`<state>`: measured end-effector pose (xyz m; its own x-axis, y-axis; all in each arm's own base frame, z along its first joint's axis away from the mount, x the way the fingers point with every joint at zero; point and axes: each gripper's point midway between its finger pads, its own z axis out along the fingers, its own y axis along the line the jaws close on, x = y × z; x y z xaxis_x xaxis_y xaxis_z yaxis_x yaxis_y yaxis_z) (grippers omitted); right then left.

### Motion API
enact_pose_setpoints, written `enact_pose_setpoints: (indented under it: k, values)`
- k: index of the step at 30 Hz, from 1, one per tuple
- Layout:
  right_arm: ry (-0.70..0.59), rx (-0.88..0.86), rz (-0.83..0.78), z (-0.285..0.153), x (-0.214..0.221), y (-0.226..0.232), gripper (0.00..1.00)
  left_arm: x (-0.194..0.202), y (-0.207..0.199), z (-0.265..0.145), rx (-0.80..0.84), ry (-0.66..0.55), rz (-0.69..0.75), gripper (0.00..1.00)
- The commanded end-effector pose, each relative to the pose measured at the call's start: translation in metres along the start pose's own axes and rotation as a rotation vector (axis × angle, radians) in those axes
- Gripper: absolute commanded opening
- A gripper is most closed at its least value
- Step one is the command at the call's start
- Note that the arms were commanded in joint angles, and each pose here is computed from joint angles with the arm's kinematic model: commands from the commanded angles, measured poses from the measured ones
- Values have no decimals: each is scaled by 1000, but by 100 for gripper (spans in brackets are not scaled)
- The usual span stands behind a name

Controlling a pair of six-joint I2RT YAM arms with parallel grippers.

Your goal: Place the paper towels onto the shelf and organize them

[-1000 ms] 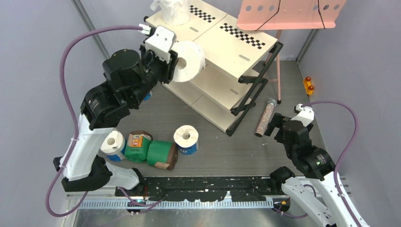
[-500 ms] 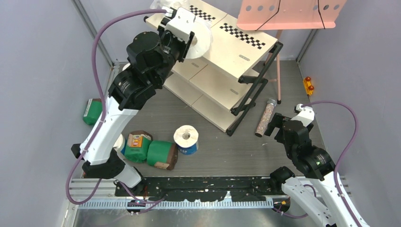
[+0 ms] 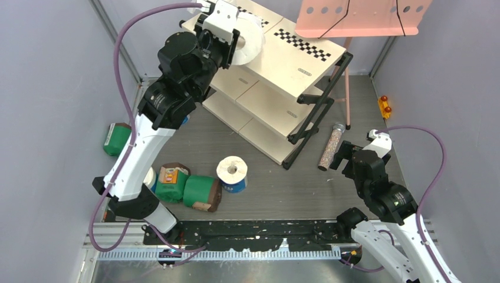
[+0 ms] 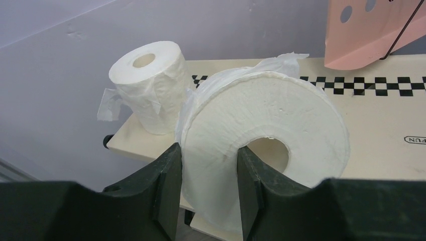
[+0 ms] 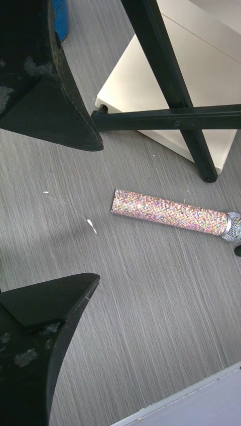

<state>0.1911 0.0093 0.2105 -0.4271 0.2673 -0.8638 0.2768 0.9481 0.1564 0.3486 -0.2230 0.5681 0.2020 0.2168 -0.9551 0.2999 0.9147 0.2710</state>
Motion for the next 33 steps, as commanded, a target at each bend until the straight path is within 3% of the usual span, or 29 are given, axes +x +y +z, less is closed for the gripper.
enact_pose_setpoints:
  k: [1,33]
  values:
    - [-31,5,26,2,-6,2,99,-46,18,-2,-35,-162,-102,41]
    - [-25,8,23,3,-5,2,99,-40,29,25,-54,-191,-180,86]
